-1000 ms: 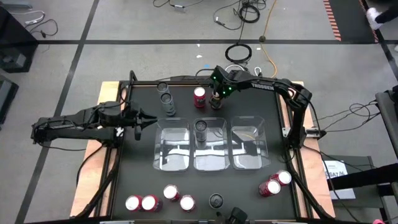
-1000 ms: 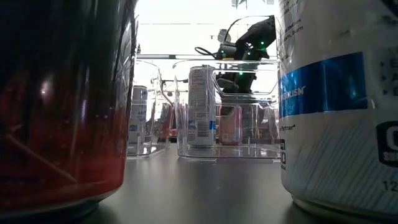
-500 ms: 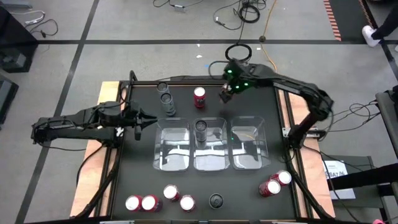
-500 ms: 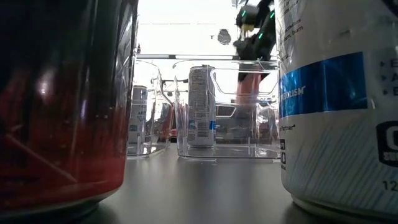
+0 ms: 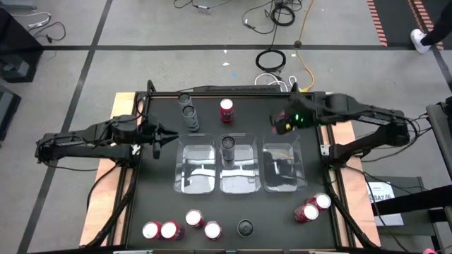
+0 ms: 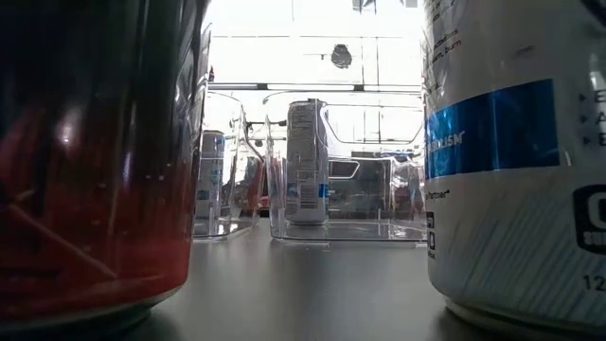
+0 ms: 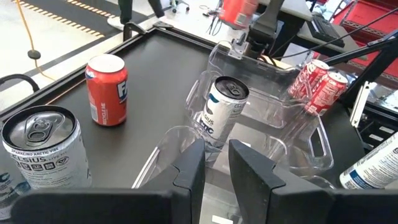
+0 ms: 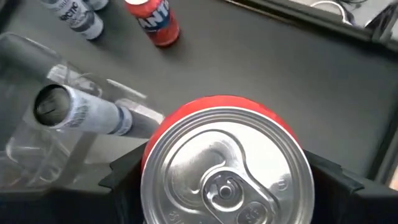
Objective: Sort soda cans
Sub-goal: Put the top right orange soda can into the right transparent bin
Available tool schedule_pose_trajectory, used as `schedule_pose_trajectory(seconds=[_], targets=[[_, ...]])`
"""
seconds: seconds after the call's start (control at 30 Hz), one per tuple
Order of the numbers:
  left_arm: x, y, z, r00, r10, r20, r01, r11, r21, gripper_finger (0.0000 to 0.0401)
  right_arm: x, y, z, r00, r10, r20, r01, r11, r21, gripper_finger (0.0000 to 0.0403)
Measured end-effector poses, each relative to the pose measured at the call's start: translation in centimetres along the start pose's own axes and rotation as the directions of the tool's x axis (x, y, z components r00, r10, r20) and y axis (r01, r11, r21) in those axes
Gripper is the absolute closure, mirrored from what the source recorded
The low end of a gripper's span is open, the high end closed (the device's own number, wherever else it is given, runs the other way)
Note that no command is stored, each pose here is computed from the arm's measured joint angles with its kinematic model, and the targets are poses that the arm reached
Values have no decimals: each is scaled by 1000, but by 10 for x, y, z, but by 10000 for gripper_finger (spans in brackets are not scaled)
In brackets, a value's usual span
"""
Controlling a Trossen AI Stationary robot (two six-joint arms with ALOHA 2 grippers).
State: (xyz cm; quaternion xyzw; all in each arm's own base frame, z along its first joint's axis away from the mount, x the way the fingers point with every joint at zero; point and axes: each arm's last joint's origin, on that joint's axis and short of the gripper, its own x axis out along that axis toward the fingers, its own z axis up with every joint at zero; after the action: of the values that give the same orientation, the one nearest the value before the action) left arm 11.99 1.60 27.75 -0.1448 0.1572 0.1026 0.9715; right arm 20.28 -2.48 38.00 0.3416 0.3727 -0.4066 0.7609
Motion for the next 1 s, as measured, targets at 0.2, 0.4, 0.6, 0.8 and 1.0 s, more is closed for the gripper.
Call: schedule_pose_trajectory(seconds=[0.2, 0.4, 0.6, 0.8, 1.0], targets=[[0, 0, 0, 1000, 0, 0, 0, 1000, 0, 319, 3, 27, -31, 1000, -5, -6, 5, 999, 34, 112], [0, 0, 0, 1000, 1, 0, -1, 1000, 0, 319, 31, 45, -49, 987, -144, -72, 145, 989, 2, 111], [0, 0, 0, 1000, 1, 0, -1, 1000, 0, 319, 67, 33, -72, 989, -90, -117, 100, 992, 82, 111], [0, 0, 0, 1000, -4, -1, 4, 1000, -1, 319, 86, -4, -95, 992, -44, -115, 67, 977, 205, 110], [0, 0, 0, 1000, -8, -2, 8, 1000, -2, 319, 100, -24, -106, 987, -106, -125, 129, 972, 196, 110]])
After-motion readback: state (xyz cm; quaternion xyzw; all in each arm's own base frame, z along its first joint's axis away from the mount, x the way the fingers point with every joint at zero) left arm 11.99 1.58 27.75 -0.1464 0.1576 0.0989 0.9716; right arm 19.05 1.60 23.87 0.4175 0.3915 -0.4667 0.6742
